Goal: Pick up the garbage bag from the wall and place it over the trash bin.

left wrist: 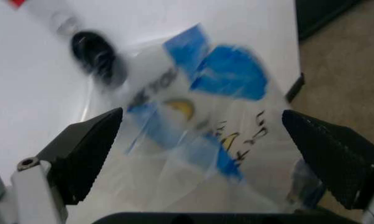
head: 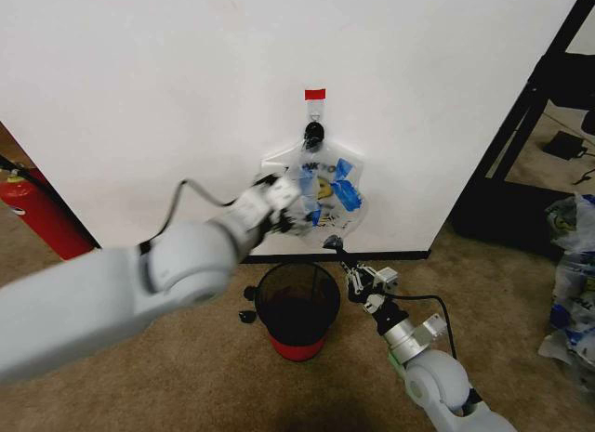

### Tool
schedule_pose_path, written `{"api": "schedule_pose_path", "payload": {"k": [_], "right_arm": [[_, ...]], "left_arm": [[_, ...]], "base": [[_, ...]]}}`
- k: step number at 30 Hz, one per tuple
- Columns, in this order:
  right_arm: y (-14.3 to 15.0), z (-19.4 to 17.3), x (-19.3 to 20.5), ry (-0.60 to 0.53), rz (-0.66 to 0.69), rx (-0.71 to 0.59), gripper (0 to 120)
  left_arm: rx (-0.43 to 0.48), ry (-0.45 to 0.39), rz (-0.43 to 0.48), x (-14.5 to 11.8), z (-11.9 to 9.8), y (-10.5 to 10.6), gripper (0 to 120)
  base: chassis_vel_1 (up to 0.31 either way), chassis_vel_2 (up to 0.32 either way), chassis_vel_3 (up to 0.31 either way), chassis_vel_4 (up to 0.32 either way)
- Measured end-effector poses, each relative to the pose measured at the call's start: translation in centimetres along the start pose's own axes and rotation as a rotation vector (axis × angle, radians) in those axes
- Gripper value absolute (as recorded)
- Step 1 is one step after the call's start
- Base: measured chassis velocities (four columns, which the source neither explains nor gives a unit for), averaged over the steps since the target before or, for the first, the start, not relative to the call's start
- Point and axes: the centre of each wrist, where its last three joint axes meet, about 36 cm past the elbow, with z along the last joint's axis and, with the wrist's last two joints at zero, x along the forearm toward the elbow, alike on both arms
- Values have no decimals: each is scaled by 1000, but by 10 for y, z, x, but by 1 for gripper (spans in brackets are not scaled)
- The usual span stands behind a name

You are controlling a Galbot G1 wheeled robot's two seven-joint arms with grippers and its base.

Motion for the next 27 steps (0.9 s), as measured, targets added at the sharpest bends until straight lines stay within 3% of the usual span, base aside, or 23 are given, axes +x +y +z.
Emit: {"api": "schedule_pose_path", "payload": {"k": [6, 11, 20, 27], "right_arm": [[-1, 0, 0, -5, 7, 2, 0], [1, -5, 0, -21, 10, 2, 0], [1, -10, 2, -29, 17, -2, 0], [2, -12, 1, -39, 17, -14, 0]], "left_arm": [[-46, 48, 42, -18, -12, -11, 100], [-72, 114, 18, -53, 5, -26, 97], [-69, 159, -7, -83, 14, -28, 94], [-73, 204, 1, -98, 23, -30, 70]], "base": [[0, 0, 0, 0], [0, 0, 0, 0], [0, 0, 0, 0], [0, 0, 0, 0]]}}
